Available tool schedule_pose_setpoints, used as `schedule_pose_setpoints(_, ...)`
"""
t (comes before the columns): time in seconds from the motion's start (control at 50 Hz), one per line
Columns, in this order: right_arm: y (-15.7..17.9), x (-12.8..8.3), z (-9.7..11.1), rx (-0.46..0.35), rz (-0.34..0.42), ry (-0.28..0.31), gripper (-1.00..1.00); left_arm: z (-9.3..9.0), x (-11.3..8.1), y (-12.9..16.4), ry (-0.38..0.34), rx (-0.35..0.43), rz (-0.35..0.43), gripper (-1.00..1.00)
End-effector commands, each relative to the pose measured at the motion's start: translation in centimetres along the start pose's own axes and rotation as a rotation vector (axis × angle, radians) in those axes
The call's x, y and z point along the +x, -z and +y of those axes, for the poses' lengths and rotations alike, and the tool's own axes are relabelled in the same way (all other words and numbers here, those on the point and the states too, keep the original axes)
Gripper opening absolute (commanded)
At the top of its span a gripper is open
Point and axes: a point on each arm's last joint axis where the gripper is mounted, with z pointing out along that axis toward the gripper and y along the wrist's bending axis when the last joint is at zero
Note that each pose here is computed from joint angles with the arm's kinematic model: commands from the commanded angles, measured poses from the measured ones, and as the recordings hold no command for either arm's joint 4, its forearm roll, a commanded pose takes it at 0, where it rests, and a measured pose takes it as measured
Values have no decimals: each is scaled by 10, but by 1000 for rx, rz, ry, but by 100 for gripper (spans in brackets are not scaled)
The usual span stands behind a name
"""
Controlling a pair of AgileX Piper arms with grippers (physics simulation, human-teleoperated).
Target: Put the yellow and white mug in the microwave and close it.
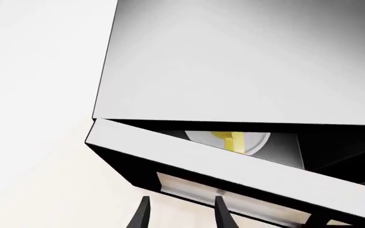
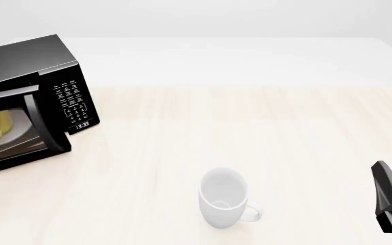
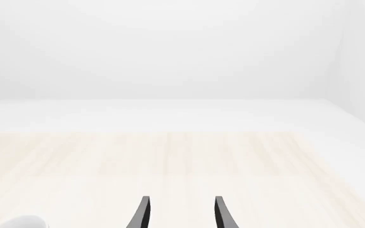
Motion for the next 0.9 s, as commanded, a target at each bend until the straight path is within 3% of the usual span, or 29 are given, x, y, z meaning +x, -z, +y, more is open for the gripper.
schedule_pose_setpoints(0.02, 0, 0, 0, 0, 0, 0, 100, 0, 0, -6, -9, 0, -3, 100)
schedule_pose_setpoints(0.9, 0, 0, 0, 0, 0, 0, 100, -7, -12, -27, -22, 19, -28, 100)
